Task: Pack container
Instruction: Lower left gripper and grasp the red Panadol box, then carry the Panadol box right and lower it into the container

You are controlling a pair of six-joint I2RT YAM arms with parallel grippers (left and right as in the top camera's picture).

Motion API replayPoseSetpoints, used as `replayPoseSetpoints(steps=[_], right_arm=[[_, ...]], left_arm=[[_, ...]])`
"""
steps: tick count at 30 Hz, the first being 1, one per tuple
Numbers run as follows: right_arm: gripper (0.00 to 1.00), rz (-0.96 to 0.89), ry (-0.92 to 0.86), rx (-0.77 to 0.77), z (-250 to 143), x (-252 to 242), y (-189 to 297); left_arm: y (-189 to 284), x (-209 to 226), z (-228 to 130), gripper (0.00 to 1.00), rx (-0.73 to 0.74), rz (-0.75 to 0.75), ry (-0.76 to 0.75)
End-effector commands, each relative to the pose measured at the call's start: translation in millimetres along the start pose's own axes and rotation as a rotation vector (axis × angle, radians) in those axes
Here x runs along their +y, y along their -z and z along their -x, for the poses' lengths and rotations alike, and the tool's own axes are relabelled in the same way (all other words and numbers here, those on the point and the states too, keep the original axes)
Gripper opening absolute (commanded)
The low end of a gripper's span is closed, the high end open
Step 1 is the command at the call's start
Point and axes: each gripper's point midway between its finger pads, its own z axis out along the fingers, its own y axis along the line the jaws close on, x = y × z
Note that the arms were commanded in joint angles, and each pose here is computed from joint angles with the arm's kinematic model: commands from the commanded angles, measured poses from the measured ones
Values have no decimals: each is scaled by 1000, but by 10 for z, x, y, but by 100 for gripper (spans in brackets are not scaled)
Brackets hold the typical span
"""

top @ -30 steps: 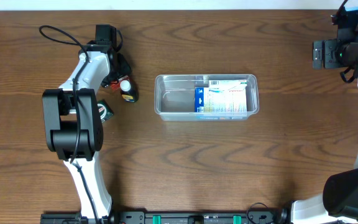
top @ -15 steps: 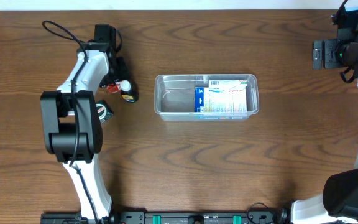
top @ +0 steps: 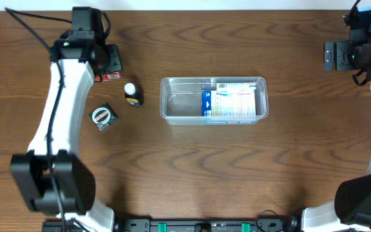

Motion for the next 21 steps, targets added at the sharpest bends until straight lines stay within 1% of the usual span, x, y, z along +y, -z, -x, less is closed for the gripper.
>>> replayPoseSetpoints(steps=[1,5,7,11,14,17,21], right_arm=[[99,1,-12,-9,20,-8,26],[99,1,-12,-9,20,-8,26],[99,1,-12,-9,20,-8,26],[99,1,-12,-9,20,-8,26],[99,1,-12,-9,20,-8,26],[99,1,-12,-9,20,-8,26],[99,1,-12,-9,20,-8,26]], left_arm=[[319,-319,2,56,-39,-145,-154],[582,-748,-70,55,-75,-296,-304],[644,-965,-143,55,-82,-340,-393],[710,-1359,-333,54,-84,-392,-574],[796,-1680,-508,50,-101,-437,-740],[886,-1965,-692,50,-125,-480,-905],[989,-2296,-873,50,-172,-531,-1041]])
